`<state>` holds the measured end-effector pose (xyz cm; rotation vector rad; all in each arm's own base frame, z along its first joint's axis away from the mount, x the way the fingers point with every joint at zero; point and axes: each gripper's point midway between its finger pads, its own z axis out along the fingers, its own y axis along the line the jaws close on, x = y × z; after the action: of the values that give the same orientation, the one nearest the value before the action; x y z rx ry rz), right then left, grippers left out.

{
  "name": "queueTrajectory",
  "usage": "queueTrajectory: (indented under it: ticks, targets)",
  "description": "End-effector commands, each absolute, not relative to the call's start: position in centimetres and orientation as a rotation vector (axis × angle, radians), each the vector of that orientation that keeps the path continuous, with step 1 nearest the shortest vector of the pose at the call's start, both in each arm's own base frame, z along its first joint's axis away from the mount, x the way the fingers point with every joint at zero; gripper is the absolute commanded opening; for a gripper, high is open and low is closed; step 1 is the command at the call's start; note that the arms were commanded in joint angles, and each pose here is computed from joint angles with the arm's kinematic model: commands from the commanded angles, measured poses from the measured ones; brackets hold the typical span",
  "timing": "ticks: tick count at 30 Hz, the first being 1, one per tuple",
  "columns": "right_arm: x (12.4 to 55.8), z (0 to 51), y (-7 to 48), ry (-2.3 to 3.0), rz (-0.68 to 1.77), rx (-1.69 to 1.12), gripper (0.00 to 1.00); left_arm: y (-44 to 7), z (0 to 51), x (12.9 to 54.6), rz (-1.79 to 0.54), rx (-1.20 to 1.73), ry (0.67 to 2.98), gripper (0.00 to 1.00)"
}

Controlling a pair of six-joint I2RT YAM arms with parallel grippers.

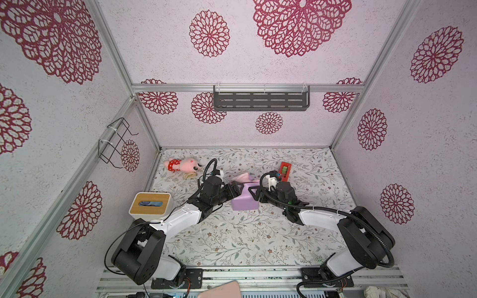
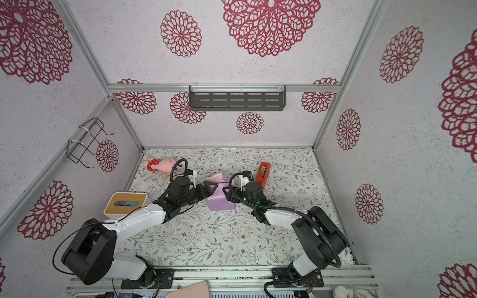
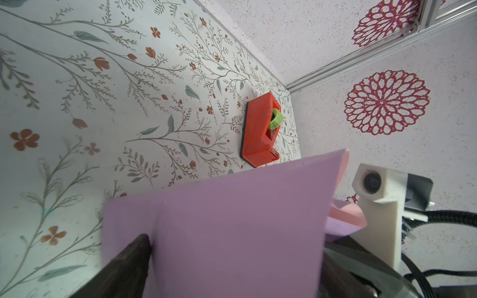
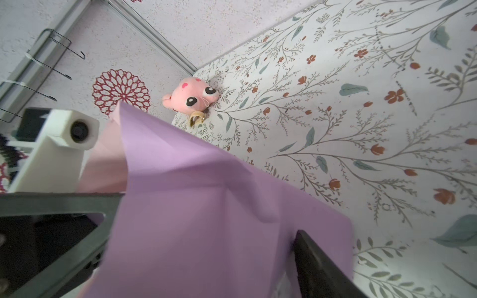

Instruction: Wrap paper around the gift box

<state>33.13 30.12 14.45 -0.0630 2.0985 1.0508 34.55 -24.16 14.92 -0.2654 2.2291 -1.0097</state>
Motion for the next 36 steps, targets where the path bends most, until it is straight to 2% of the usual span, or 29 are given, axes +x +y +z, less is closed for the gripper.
queueTrajectory:
  ticks: [1, 10, 12, 17, 19, 25, 28, 36]
  targets:
    - [33.4, 15.2, 30.0, 2.096, 0.979, -0.063, 0.68, -23.5, 16.3, 33.8, -0.927, -0.204, 2.210, 0.97]
    - [34.1, 13.8, 29.0, 2.169, 0.845, -0.057, 0.64, -21.3, 11.7, 33.7, -0.668, -0.145, 2.331, 1.00]
    - [34.3, 13.9, 28.9, 2.183, 0.805, -0.074, 0.64, -21.1, 11.4, 34.2, -0.623, -0.138, 2.331, 0.96]
    - [35.1, 15.6, 28.1, 2.156, 0.677, -0.154, 0.71, -20.4, 11.8, 35.7, -0.555, -0.166, 2.313, 0.88]
    - [35.9, 15.9, 27.8, 2.155, 0.605, -0.191, 0.72, -20.7, 11.9, 35.7, -0.567, -0.154, 2.314, 0.87]
    - [37.0, 14.1, 27.2, 2.211, 0.471, -0.237, 0.66, -20.1, 12.9, 36.7, -0.529, -0.168, 2.276, 0.89]
    - [36.8, 13.6, 26.7, 2.213, 0.457, -0.227, 0.62, -19.7, 12.8, 37.7, -0.476, -0.168, 2.284, 0.84]
    - [37.8, 14.5, 26.5, 2.197, 0.379, -0.255, 0.50, -19.5, 11.4, 38.4, -0.400, -0.148, 2.316, 0.63]
